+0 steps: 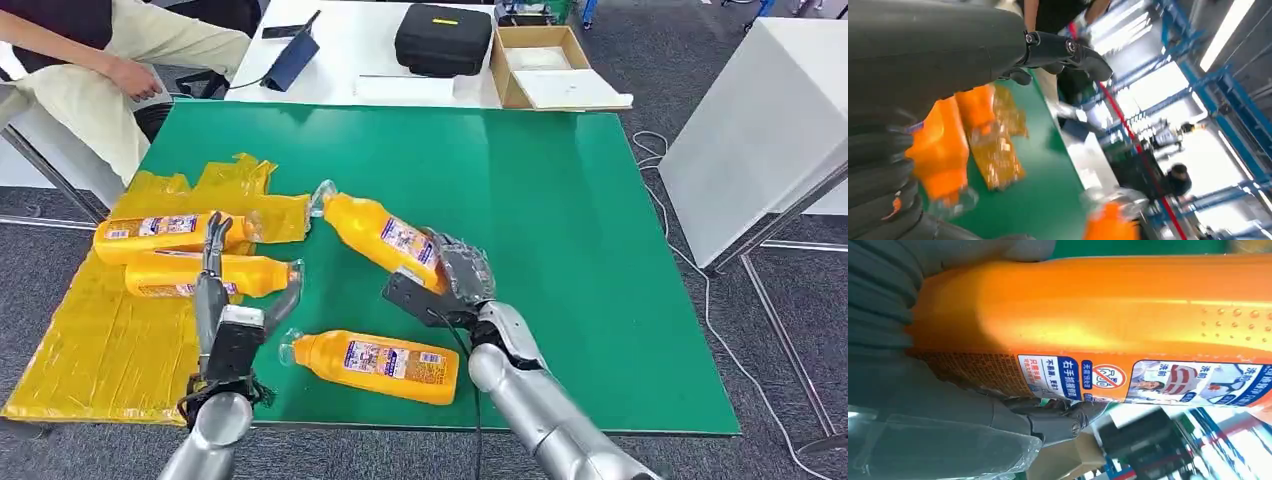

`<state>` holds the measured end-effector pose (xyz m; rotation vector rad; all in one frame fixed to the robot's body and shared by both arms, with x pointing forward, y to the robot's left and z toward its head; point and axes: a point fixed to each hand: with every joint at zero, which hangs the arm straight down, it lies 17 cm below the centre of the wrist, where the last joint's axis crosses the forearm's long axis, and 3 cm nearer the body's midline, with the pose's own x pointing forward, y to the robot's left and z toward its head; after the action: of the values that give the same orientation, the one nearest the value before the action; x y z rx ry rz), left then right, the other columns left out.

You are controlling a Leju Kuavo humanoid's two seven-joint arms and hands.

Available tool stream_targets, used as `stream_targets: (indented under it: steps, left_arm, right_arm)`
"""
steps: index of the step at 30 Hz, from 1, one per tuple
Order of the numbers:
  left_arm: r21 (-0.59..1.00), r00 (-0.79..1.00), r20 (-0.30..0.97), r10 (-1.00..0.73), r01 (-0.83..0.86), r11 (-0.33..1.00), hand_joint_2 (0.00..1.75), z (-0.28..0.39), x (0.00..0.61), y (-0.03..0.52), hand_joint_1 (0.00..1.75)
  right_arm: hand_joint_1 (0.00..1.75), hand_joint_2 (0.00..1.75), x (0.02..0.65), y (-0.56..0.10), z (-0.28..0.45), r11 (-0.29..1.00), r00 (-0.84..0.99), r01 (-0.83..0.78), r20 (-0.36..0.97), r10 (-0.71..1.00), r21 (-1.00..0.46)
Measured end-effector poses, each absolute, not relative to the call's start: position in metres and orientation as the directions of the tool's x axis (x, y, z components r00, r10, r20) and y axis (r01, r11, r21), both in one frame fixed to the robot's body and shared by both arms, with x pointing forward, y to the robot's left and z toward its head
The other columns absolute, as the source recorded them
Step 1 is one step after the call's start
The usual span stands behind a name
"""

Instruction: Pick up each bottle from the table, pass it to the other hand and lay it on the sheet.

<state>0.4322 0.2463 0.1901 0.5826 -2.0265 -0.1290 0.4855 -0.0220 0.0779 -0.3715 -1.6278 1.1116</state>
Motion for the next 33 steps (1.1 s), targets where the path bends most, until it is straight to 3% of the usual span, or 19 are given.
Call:
stream_targets:
  steps: [6, 12, 20, 33]
  left_arm:
    - [0.202, -0.436, 0.851, -0.291, -0.24, 0.95, 1.75, 0.196, 0.425, 0.246, 0.0]
    - [0.046, -0.414, 0.91, -0.018, 0.057, 0.997, 1.75, 0.208, 0.438, 0.195, 0.0]
    - [-0.057, -0.399, 0.903, 0.161, 0.26, 0.964, 1.75, 0.25, 0.46, 0.121, 0.0]
    - [-0.15, -0.342, 0.895, 0.285, 0.371, 0.916, 1.75, 0.264, 0.476, 0.086, 0.0]
  right_arm:
    - [1.75, 1.75, 0.484, -0.013, 0.137, 0.745, -0.413, -0.234, 0.757, 0.505, -0.625]
    - [1.75, 1.75, 0.485, -0.009, 0.17, 0.855, -0.414, -0.214, 0.836, 0.359, -0.473]
    - [1.75, 1.75, 0.49, -0.017, 0.175, 0.863, -0.42, -0.178, 0.829, 0.369, -0.473]
    - [1.75, 1.75, 0.484, 0.003, 0.166, 0.819, -0.445, -0.207, 0.797, 0.409, -0.536]
